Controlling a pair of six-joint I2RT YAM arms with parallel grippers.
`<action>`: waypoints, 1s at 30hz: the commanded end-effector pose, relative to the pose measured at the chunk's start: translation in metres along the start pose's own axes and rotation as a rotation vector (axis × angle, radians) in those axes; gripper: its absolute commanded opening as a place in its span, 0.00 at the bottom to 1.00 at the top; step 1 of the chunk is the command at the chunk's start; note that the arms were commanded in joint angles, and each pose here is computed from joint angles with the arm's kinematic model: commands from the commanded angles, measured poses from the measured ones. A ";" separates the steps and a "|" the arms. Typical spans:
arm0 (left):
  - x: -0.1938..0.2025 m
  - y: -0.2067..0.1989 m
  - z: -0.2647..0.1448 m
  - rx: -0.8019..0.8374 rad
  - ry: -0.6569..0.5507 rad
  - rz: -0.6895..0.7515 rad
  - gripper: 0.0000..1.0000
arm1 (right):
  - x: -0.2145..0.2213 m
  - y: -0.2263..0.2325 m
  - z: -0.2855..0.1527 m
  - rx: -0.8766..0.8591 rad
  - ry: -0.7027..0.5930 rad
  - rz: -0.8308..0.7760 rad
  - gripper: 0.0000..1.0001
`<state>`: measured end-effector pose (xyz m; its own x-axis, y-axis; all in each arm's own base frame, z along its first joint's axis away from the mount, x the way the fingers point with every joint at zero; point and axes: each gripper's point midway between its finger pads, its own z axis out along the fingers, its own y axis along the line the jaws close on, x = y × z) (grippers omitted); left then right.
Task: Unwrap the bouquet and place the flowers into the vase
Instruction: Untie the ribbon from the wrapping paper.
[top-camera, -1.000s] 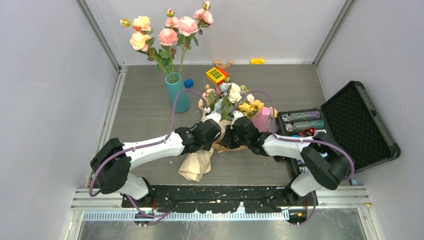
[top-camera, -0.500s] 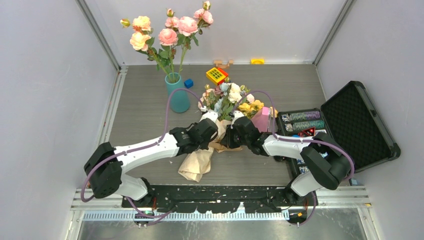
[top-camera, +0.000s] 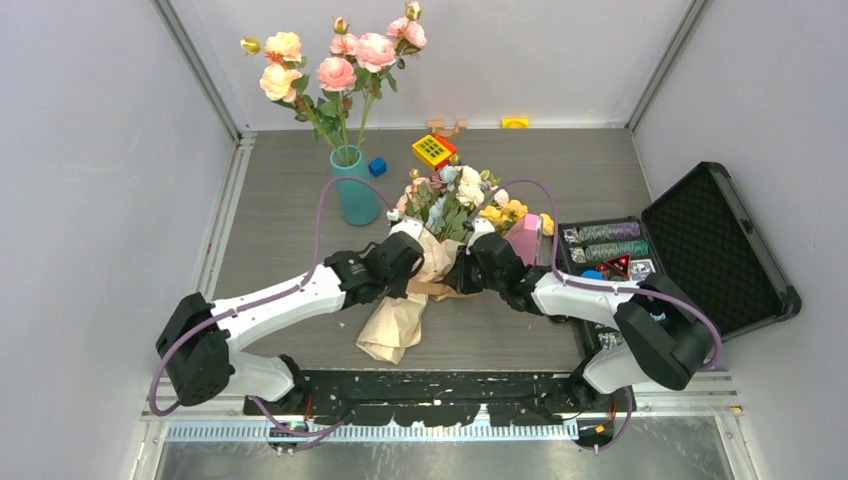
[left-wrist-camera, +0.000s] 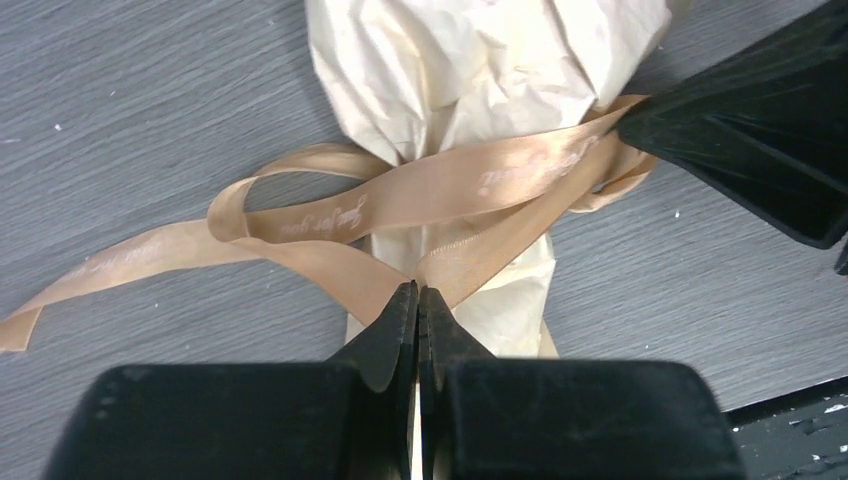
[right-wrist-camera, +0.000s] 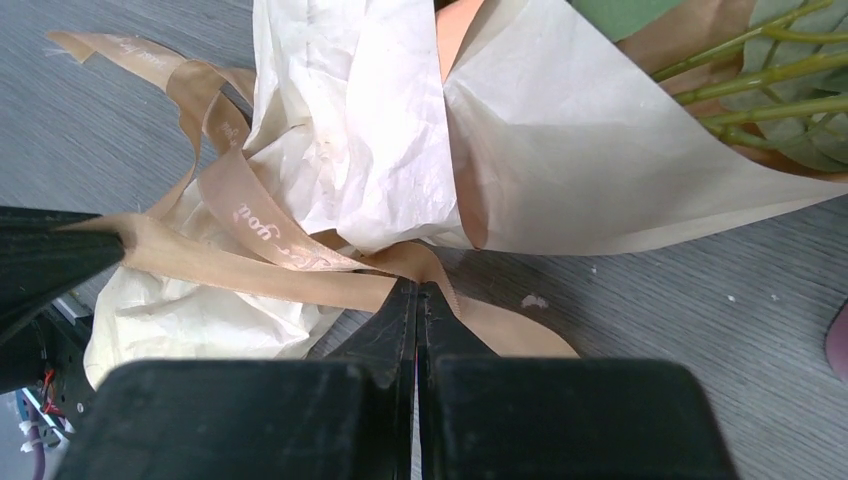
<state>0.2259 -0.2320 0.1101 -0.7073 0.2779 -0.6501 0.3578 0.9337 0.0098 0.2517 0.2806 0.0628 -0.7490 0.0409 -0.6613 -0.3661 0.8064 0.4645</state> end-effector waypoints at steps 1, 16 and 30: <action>-0.005 0.011 -0.015 0.032 0.011 -0.075 0.00 | -0.014 0.001 -0.008 0.004 -0.065 -0.004 0.00; -0.004 0.064 -0.040 0.061 0.052 -0.331 0.00 | -0.004 -0.016 -0.028 0.067 -0.077 0.012 0.00; -0.004 0.104 -0.036 0.076 0.129 -0.452 0.00 | 0.000 -0.037 -0.047 0.154 -0.130 0.066 0.00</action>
<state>0.2392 -0.1264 0.1322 -0.8606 -0.1210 -0.4947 0.0176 0.9637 -0.2663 0.2345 0.2321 0.0679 -0.7141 0.1040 -0.6923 -0.2749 0.8679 0.4138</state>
